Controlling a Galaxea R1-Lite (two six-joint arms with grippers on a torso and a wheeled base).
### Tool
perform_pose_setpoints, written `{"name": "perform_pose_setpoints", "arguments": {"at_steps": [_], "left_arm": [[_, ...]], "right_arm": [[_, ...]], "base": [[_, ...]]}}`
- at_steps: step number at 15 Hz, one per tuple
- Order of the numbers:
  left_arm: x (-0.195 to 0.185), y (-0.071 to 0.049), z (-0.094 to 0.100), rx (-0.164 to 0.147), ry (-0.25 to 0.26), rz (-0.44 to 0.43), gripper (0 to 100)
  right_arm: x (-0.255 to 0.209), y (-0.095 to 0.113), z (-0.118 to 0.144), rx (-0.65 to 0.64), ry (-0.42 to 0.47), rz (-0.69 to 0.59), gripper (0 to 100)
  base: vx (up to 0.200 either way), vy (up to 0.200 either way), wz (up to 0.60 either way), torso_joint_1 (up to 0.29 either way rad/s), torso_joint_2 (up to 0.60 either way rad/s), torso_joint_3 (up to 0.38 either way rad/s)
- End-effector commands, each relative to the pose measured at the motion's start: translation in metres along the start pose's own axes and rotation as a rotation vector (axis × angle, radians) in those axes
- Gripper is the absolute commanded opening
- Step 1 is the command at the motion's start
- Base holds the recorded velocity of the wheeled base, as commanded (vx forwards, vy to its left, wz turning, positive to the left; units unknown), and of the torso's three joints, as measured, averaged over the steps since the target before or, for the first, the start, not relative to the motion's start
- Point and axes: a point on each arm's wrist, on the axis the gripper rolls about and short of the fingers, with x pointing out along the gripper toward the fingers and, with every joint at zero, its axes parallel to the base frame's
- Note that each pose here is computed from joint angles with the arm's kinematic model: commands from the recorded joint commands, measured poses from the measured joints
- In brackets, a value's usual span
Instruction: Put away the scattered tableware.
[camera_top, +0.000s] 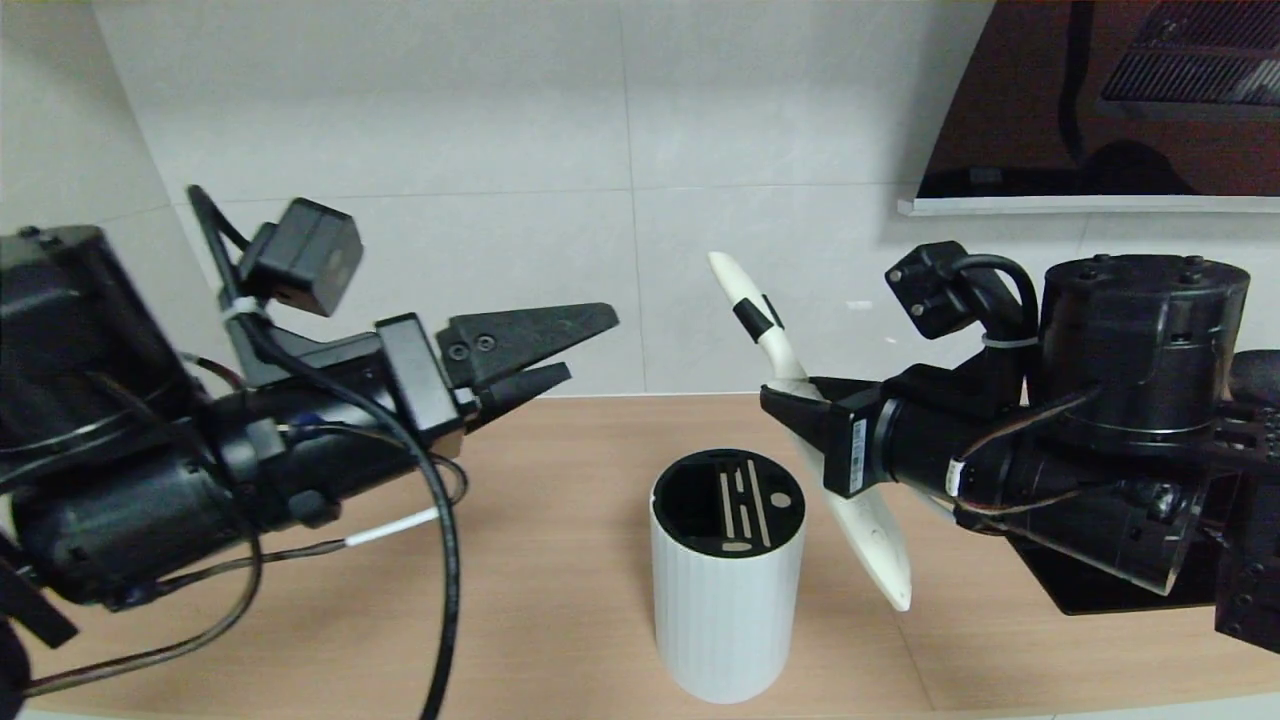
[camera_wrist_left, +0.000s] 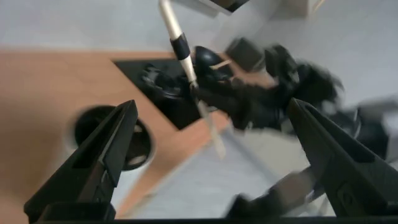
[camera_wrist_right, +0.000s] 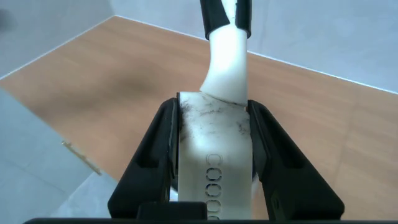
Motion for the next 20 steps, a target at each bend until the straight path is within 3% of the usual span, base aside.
{"name": "perform_pose_setpoints", "arguments": {"at_steps": [1,5,9,20], "left_arm": [[0.034,0.022,-0.025,-0.052,0.059,0.060,100],[0.048,0.020,-0.032,-0.038,0.008,0.051,100],[0.061,0.019,-0.044,-0.032,-0.026,0.052,100],[0.063,0.018,-0.042,-0.022,-0.060,0.020,100]], "right_arm": [[0.003,0.009,-0.008,-0.008,0.024,0.027,0],[0.002,0.023,-0.014,-0.013,0.044,0.074,0],[0.001,0.028,-0.013,0.002,0.003,0.094,0],[-0.006,0.051,-0.017,0.044,0.021,0.177,0]], "base": [[0.000,0.000,0.00,0.000,0.00,0.000],[0.000,0.000,0.00,0.000,0.00,0.000],[0.000,0.000,0.00,0.000,0.00,0.000],[0.000,0.000,0.00,0.000,0.00,0.000]]}}
